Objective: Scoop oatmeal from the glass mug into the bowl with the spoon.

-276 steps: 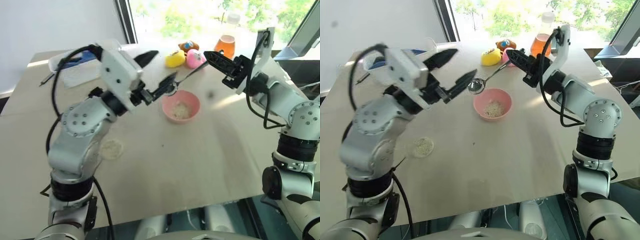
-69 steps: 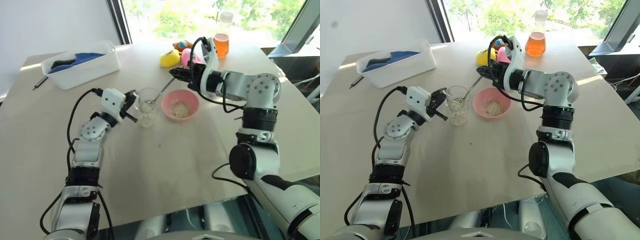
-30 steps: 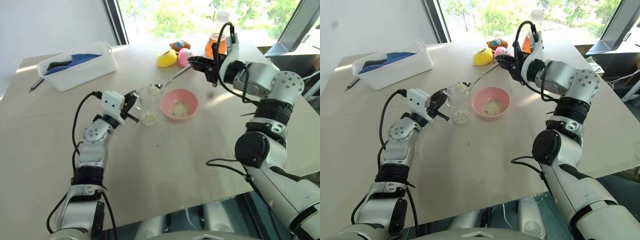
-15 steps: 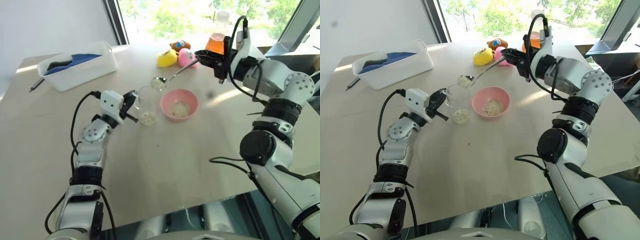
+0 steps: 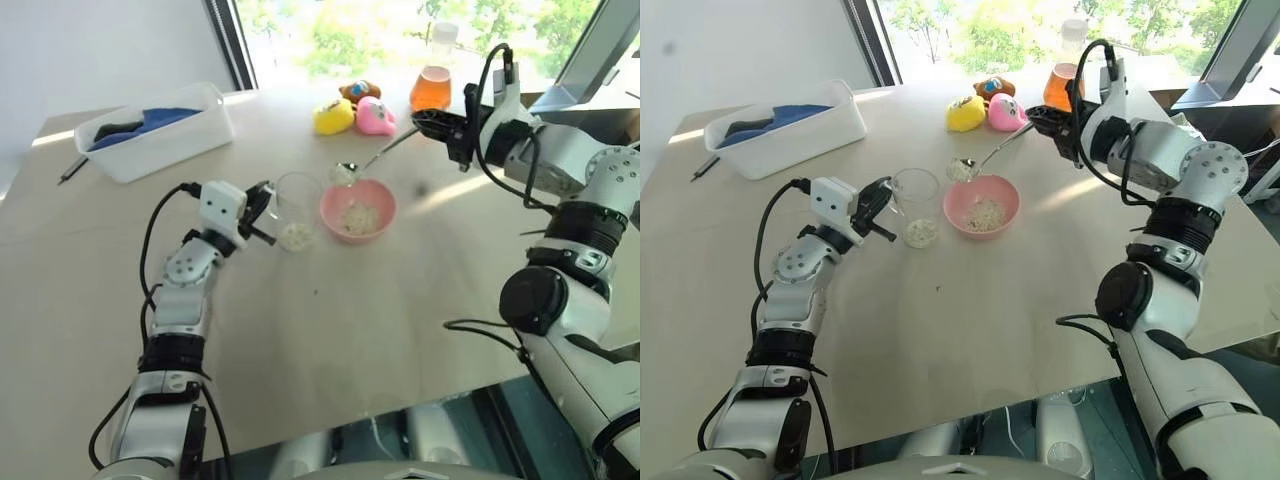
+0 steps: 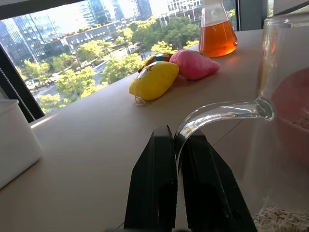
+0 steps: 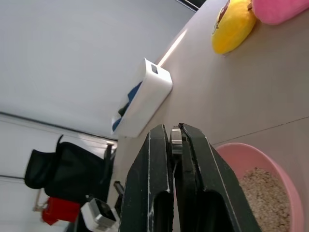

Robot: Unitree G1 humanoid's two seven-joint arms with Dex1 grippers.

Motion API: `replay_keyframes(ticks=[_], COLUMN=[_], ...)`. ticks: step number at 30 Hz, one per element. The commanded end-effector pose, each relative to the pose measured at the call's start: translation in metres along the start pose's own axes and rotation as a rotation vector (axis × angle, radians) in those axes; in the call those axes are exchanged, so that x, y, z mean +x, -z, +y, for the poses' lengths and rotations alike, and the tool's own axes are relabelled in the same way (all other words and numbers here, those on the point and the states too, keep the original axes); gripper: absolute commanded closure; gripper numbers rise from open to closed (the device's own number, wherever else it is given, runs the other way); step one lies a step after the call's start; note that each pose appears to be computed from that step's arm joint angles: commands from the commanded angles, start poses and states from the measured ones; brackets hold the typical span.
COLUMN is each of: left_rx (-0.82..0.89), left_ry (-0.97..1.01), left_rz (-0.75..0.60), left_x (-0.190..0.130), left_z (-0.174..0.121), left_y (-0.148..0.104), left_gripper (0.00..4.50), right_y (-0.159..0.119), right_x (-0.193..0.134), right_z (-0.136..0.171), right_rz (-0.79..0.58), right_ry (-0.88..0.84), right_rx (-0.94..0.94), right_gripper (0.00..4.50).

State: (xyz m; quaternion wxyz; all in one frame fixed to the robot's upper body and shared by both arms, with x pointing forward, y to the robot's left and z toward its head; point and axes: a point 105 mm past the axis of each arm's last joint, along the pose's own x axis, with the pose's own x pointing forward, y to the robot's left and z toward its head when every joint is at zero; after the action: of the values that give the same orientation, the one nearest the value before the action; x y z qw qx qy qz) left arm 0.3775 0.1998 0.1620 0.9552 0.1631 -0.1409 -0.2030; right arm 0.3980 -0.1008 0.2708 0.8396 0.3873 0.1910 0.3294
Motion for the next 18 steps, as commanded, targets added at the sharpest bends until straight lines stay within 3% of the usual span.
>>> replay_keyframes(ticks=[1,7,10,18], left_rx=[0.015,0.012,0.012,0.004], left_ry=[-0.023,-0.034,-0.042,-0.059], left_rz=[-0.019,-0.017,-0.014,-0.007], left_x=[-0.004,-0.005,-0.008,-0.013], left_z=[0.005,0.005,0.006,0.007], left_y=[-0.007,-0.006,-0.005,-0.002], left_gripper=[4.47,4.47,4.47,4.47], right_y=[-0.005,-0.006,-0.005,0.019], right_x=[0.0,0.008,0.011,0.014], right_z=[0.005,0.01,0.026,0.066], right_rz=[-0.027,-0.041,-0.053,-0.029], right_ry=[0.006,0.029,-0.006,-0.142], right_rx=[-0.148,-0.454,-0.691,-1.06], right_gripper=[4.5,4.5,4.5,4.5])
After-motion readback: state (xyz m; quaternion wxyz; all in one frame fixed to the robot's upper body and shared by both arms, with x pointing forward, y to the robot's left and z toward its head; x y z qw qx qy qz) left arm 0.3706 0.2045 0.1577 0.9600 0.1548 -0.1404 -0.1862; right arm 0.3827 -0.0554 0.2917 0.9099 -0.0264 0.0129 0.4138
